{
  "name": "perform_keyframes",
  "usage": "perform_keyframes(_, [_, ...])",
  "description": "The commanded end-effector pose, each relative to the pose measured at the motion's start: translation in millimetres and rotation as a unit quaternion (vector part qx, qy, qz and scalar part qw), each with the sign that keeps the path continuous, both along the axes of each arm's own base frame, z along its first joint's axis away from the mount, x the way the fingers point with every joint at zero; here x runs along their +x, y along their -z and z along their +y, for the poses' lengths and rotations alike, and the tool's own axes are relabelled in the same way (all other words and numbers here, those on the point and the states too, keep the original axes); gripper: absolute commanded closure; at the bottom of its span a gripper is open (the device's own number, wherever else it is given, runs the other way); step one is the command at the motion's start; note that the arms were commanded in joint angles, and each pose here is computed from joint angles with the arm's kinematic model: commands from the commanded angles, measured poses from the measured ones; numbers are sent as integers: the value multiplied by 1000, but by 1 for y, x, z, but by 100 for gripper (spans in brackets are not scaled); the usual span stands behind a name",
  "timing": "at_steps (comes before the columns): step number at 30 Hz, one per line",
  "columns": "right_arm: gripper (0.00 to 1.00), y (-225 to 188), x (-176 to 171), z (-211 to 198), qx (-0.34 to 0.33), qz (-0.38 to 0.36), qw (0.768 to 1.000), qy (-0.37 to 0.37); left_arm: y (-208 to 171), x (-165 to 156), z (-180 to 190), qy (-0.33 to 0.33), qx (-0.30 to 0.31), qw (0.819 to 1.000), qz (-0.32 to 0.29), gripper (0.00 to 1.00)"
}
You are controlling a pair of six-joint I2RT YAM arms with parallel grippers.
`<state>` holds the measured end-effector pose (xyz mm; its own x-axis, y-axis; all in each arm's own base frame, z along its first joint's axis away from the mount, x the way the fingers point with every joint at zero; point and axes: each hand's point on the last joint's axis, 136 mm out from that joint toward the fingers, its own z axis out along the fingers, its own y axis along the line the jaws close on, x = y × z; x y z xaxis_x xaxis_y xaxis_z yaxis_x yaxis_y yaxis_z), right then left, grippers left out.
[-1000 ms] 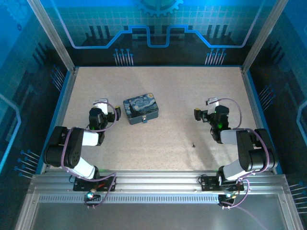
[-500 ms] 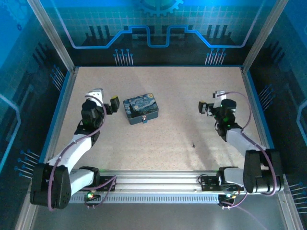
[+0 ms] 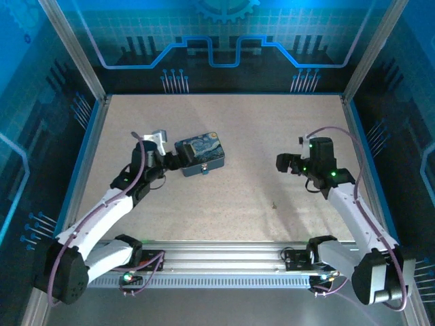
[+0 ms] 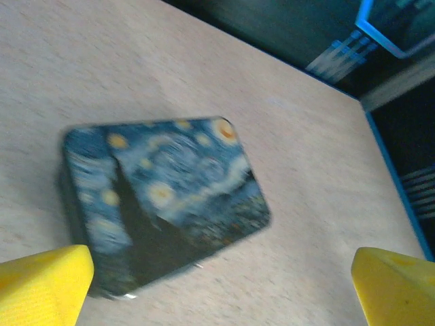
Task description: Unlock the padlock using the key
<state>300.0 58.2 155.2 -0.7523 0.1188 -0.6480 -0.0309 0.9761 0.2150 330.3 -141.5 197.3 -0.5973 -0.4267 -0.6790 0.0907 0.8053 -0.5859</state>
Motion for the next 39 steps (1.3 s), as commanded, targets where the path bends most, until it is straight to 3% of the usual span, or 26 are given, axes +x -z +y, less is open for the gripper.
perform_keyframes(1, [1, 30, -48, 12, 15, 132, 991, -12, 0, -3, -30, 23, -50, 998, 16, 1])
perform_keyframes(7, [10, 68, -81, 33, 30, 235, 971, -31, 0, 0, -71, 64, -55, 996, 11, 1])
perform_keyframes(16, [28, 114, -126, 45, 7, 336, 941, -39, 4, 2, -94, 87, -62, 994, 15, 1])
perform_keyframes(23, [43, 120, -121, 49, 2, 340, 940, -38, 3, 1, -94, 89, -59, 994, 12, 1])
perform_keyframes(39, [63, 132, -104, 49, -31, 343, 938, -36, 5, 0, -93, 88, -57, 994, 15, 1])
